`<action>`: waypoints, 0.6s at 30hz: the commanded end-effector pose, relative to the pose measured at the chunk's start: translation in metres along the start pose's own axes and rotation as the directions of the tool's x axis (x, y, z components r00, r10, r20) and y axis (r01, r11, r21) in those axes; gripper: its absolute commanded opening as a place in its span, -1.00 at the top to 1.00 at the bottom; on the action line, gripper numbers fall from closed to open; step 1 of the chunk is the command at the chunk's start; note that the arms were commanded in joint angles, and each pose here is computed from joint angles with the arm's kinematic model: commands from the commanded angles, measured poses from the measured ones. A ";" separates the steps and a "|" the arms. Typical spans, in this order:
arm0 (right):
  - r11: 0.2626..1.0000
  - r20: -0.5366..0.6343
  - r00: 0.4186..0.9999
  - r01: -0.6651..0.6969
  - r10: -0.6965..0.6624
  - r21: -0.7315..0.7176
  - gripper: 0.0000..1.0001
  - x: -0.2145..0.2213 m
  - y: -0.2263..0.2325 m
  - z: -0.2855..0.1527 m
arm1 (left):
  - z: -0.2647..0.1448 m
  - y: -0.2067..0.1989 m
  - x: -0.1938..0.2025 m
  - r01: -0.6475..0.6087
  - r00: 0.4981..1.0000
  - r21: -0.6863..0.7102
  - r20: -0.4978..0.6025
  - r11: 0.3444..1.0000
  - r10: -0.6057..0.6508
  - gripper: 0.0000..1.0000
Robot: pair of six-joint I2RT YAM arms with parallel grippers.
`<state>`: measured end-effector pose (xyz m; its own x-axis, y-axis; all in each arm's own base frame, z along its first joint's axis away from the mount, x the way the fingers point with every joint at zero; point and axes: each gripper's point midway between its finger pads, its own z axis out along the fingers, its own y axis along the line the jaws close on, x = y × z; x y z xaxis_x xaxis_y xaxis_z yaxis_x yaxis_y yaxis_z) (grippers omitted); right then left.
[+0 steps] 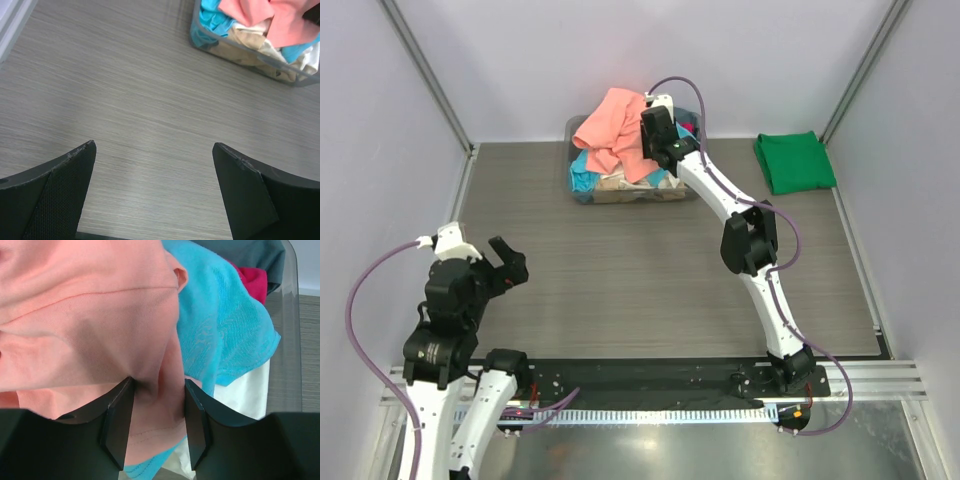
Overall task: Fold and stack the t-shirts
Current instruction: Grab the tshirt from the pile
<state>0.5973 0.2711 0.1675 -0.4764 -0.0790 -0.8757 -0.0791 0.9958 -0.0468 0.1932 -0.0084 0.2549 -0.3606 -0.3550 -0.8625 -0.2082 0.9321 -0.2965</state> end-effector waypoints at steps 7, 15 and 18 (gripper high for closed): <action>0.999 0.070 0.997 -0.040 0.042 -0.034 0.40 -0.033 0.001 -0.017 | -0.003 0.000 -0.015 0.006 0.997 -0.001 0.074 1.000 -0.006 -1.00; 0.996 0.060 0.998 -0.031 0.036 -0.079 0.98 -0.031 0.008 -0.017 | -0.005 0.000 -0.015 0.009 0.997 0.006 0.079 1.000 -0.009 -1.00; 0.994 0.078 0.996 -0.032 0.040 -0.109 0.98 -0.042 0.012 -0.024 | -0.006 -0.001 -0.015 0.011 0.996 0.014 0.089 1.000 -0.012 -0.99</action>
<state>0.5957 0.2814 0.1648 -0.4828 -0.0753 -0.8725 -0.1273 0.9917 -0.0151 0.1904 -0.0049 0.2602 -0.3270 -0.3583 -0.8745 -0.2141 0.9294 -0.3007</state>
